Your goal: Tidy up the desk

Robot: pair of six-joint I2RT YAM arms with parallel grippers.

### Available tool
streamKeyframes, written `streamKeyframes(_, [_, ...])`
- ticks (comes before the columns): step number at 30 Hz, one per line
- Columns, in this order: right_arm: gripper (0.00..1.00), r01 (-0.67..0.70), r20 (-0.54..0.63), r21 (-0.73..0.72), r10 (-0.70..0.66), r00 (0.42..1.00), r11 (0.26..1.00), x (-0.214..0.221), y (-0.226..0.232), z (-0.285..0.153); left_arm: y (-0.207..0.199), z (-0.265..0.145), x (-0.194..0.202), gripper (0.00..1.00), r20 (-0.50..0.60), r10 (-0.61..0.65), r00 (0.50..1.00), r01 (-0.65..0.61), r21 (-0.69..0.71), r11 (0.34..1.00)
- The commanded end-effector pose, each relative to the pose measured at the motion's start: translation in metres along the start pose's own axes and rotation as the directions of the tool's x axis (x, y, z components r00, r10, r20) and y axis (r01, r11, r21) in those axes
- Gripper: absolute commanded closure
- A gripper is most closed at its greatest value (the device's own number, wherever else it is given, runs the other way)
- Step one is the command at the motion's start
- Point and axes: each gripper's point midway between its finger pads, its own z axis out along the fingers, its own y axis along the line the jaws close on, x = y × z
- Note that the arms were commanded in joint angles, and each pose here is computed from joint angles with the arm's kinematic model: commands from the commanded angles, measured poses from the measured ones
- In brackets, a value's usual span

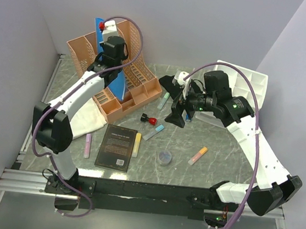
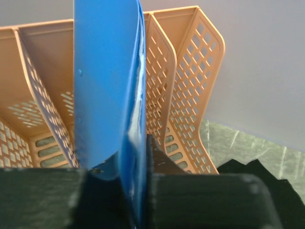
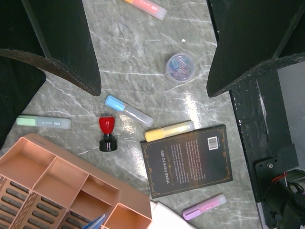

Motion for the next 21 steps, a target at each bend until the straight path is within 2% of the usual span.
streamKeyframes(1, [0.0, 0.041, 0.039, 0.028, -0.042, 0.998, 0.999, -0.009, -0.002, -0.009, -0.009, -0.013, -0.055, 0.99, 0.125, 0.007, 0.992, -0.014, 0.056, 0.998])
streamKeyframes(7, [0.0, 0.039, 0.043, 0.02, -0.04, 0.998, 0.999, -0.011, -0.002, -0.008, -0.014, -0.04, -0.104, 0.99, 0.296, 0.05, 0.954, -0.07, 0.057, 0.996])
streamKeyframes(11, [0.0, 0.039, 0.043, 0.022, -0.04, 0.998, 0.999, -0.011, -0.002, -0.007, -0.017, -0.052, -0.115, 0.99, 0.363, 0.085, 0.928, -0.1, 0.024, 0.995])
streamKeyframes(16, [0.0, 0.044, 0.04, 0.031, -0.045, 0.998, 0.999, -0.009, -0.002, -0.009, -0.007, -0.049, -0.114, 0.99, 0.379, 0.136, 0.915, -0.13, -0.043, 0.991])
streamKeyframes(21, [0.0, 0.041, 0.039, 0.031, -0.042, 0.998, 0.999, -0.006, -0.001, -0.009, -0.006, -0.044, -0.107, 0.99, 0.395, 0.126, 0.91, -0.115, -0.052, 0.992])
